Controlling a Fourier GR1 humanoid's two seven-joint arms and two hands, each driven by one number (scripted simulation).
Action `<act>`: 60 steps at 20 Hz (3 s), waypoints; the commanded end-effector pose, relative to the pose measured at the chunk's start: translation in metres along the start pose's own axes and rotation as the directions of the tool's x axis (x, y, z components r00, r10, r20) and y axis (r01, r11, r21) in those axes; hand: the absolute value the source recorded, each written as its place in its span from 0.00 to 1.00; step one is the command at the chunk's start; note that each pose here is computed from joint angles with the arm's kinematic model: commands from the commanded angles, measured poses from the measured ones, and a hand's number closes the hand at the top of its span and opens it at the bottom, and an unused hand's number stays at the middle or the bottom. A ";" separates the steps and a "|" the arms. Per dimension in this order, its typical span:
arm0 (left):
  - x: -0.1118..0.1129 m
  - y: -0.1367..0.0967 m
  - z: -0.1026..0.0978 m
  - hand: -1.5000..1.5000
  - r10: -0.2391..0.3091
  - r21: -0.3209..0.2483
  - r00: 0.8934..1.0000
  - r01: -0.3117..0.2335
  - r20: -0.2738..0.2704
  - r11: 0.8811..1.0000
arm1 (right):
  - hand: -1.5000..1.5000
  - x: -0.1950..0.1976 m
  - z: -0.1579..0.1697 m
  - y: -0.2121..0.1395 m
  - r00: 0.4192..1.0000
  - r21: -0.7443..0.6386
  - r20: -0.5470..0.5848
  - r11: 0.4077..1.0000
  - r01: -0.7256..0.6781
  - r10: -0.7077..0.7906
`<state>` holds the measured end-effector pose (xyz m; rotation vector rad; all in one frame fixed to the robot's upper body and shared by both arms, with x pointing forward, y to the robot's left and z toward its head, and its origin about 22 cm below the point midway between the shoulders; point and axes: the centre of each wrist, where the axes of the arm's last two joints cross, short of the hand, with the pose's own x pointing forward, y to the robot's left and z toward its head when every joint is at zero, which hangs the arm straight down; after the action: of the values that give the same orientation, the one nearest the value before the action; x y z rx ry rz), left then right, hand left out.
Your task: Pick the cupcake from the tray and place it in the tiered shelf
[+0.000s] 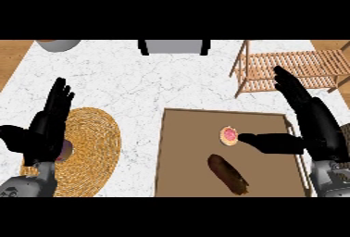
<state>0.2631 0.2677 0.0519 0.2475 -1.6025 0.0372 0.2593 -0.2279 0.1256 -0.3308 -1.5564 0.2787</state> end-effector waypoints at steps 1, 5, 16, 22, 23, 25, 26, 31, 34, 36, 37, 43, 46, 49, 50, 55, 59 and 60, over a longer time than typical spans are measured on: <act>0.005 0.000 0.003 0.50 0.010 -0.020 1.000 -0.010 -0.005 1.000 | 0.00 0.019 0.006 0.002 0.945 0.107 -0.102 0.948 -0.300 0.311; 0.004 0.000 0.004 0.50 -0.002 -0.019 1.000 0.002 -0.011 1.000 | 0.00 0.044 -0.005 0.005 0.803 0.143 -0.188 0.825 -0.547 0.566; 0.007 -0.008 0.004 0.50 0.009 -0.018 1.000 -0.009 -0.001 1.000 | 0.00 0.079 -0.026 0.089 0.609 0.259 -0.337 0.693 -0.673 0.718; 0.000 -0.001 0.003 0.50 0.010 -0.015 1.000 -0.010 0.003 1.000 | 0.00 0.041 -0.039 0.102 0.430 0.341 -0.408 0.571 -0.747 0.806; 0.008 -0.009 0.004 0.50 0.022 -0.009 1.000 -0.022 0.000 1.000 | 0.00 0.044 -0.051 0.098 0.400 0.360 -0.421 0.555 -0.750 0.814; 0.001 0.003 0.004 0.50 -0.001 -0.014 1.000 0.001 0.001 1.000 | 0.00 0.034 -0.044 0.107 0.376 0.373 -0.438 0.546 -0.751 0.817; 0.001 0.002 0.006 0.50 -0.003 0.016 1.000 0.003 0.003 1.000 | 0.00 0.025 -0.036 0.118 0.388 0.355 -0.440 0.554 -0.753 0.810; 0.004 -0.006 0.004 0.50 -0.007 -0.015 1.000 0.008 0.004 1.000 | 0.00 0.039 -0.052 0.104 0.430 0.346 -0.438 0.590 -0.729 0.789; -0.004 0.001 -0.007 0.50 0.009 -0.011 1.000 -0.009 0.011 1.000 | 0.00 0.038 -0.036 0.124 0.449 0.340 -0.425 0.599 -0.725 0.786; 0.010 0.018 -0.014 0.50 0.011 0.011 1.000 -0.011 -0.003 1.000 | 0.00 0.019 -0.029 0.094 0.432 0.350 -0.428 0.586 -0.731 0.794; 0.001 0.004 -0.003 0.50 0.000 0.018 1.000 0.000 -0.001 1.000 | 0.00 0.000 -0.024 0.123 0.429 0.364 -0.426 0.585 -0.725 0.796; 0.009 -0.004 0.003 0.50 0.001 0.005 1.000 -0.001 -0.014 1.000 | 0.00 -0.016 -0.033 0.110 0.421 0.366 -0.449 0.592 -0.718 0.788; -0.003 -0.003 0.010 0.50 0.004 0.000 1.000 -0.004 0.014 1.000 | 0.00 -0.019 -0.025 0.104 0.461 0.341 -0.433 0.614 -0.712 0.775; 0.009 -0.009 0.000 0.50 0.010 0.000 1.000 -0.010 -0.001 1.000 | 0.00 -0.035 -0.013 0.111 0.456 0.347 -0.421 0.604 -0.718 0.784; 0.011 -0.003 -0.002 0.50 -0.001 0.008 1.000 0.001 0.005 1.000 | 0.00 -0.041 -0.040 0.116 0.468 0.334 -0.418 0.611 -0.718 0.778; 0.014 -0.003 0.009 0.50 0.004 0.006 1.000 -0.004 0.004 1.000 | 0.00 -0.040 -0.011 0.128 0.480 0.329 -0.421 0.622 -0.710 0.770; -0.003 -0.006 0.014 0.50 -0.011 0.012 1.000 0.011 0.006 1.000 | 0.00 -0.065 -0.021 0.128 0.460 0.367 -0.441 0.623 -0.691 0.770; -0.007 -0.009 0.010 0.50 -0.001 -0.009 1.000 0.001 0.011 1.000 | 0.00 -0.046 -0.037 0.142 0.467 0.383 -0.433 0.627 -0.679 0.771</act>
<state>0.2537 0.2663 0.0574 0.2507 -1.6094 0.0371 0.2973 -0.1313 0.0334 -0.9048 -0.7474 0.9036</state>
